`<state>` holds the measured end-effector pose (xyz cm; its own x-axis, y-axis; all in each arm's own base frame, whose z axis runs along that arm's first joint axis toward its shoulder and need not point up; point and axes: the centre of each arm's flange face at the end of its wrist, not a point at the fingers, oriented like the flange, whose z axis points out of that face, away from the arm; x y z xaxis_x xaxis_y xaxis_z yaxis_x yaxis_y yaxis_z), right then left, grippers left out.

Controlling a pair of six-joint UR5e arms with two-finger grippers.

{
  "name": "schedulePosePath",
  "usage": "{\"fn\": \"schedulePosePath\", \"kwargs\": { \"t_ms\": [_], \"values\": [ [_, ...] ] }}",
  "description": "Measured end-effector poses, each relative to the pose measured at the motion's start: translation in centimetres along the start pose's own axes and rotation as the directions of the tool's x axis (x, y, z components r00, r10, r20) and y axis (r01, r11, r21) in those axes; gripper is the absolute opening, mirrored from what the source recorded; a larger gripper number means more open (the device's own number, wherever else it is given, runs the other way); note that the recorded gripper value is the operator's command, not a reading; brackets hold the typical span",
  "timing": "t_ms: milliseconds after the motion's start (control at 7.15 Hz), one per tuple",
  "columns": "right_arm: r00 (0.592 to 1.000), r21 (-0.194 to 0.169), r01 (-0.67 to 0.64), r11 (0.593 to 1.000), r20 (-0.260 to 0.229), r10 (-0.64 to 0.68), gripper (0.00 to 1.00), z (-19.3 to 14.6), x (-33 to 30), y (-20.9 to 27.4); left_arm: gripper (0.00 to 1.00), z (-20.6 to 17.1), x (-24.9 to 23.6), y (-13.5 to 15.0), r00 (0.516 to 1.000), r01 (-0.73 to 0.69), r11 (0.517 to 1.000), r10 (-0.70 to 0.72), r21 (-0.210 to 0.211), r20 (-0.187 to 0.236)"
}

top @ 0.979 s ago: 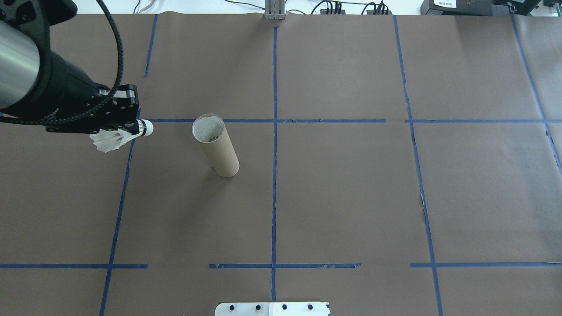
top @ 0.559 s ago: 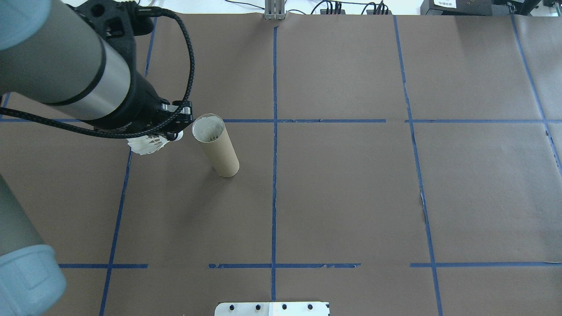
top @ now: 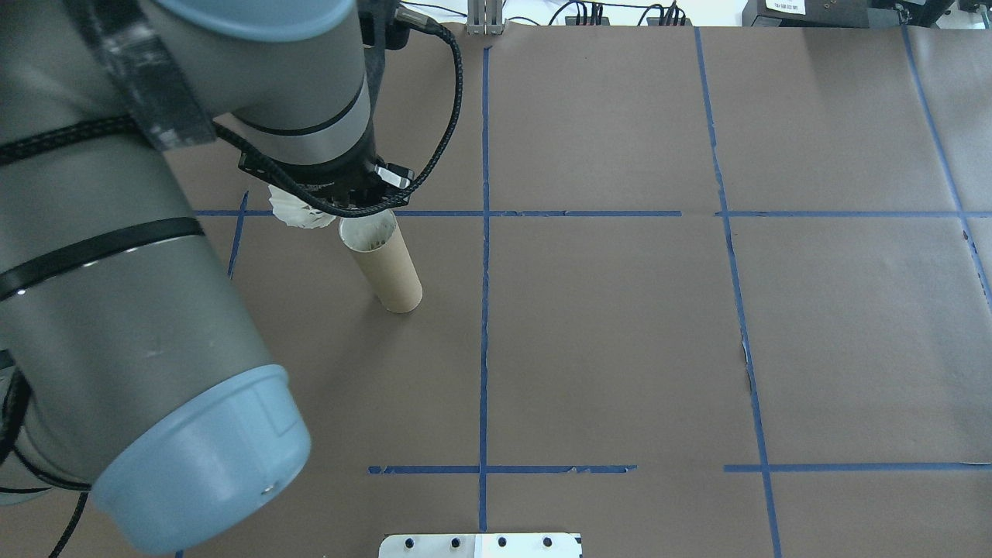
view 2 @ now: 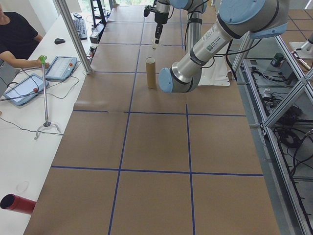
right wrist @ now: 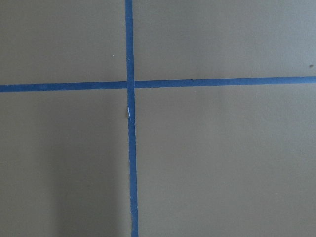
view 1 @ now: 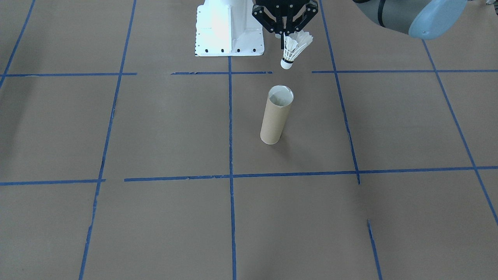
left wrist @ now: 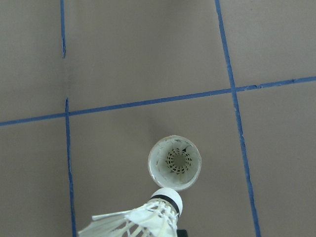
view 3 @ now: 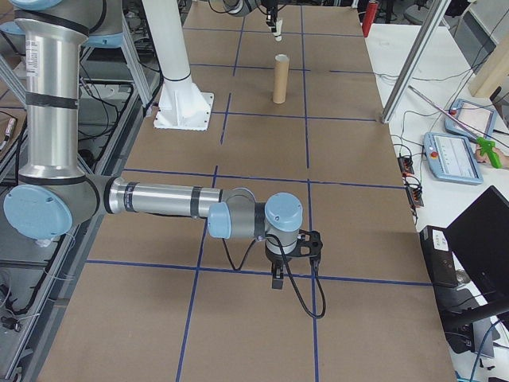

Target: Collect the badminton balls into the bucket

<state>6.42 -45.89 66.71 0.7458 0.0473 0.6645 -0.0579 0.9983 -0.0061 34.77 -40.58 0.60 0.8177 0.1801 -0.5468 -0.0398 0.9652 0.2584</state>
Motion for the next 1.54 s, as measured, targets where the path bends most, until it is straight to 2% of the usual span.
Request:
{"fn": "schedulePosePath", "kwargs": {
  "t_ms": [280, 559, 839, 1538],
  "values": [
    [1.000, 0.000, 0.000, 1.000, 0.000, 0.000, 1.00, 0.0, 0.0, 0.0, 0.00, 1.7, 0.9, -1.9, 0.990, -0.119, 0.993, 0.120, -0.023, 0.079],
    [1.000, 0.000, 0.000, 1.000, 0.000, 0.000, 1.00, 0.0, 0.0, 0.0, 0.00, 3.9, 1.5, -3.0, 0.974, -0.186, 0.981, 0.192, -0.060, 0.122],
    [1.000, 0.000, 0.000, 1.000, 0.000, 0.000, 1.00, 0.0, 0.0, 0.0, 0.00, 5.0, 2.1, -3.5, 0.970, -0.201, 0.977, 0.208, -0.068, 0.127],
    [1.000, 0.000, 0.000, 1.000, 0.000, 0.000, 1.00, 0.0, 0.0, 0.0, 0.00, 8.6, 3.4, -1.9, 0.964, -0.240, 0.968, 0.247, -0.077, 0.098]
  ]
}}
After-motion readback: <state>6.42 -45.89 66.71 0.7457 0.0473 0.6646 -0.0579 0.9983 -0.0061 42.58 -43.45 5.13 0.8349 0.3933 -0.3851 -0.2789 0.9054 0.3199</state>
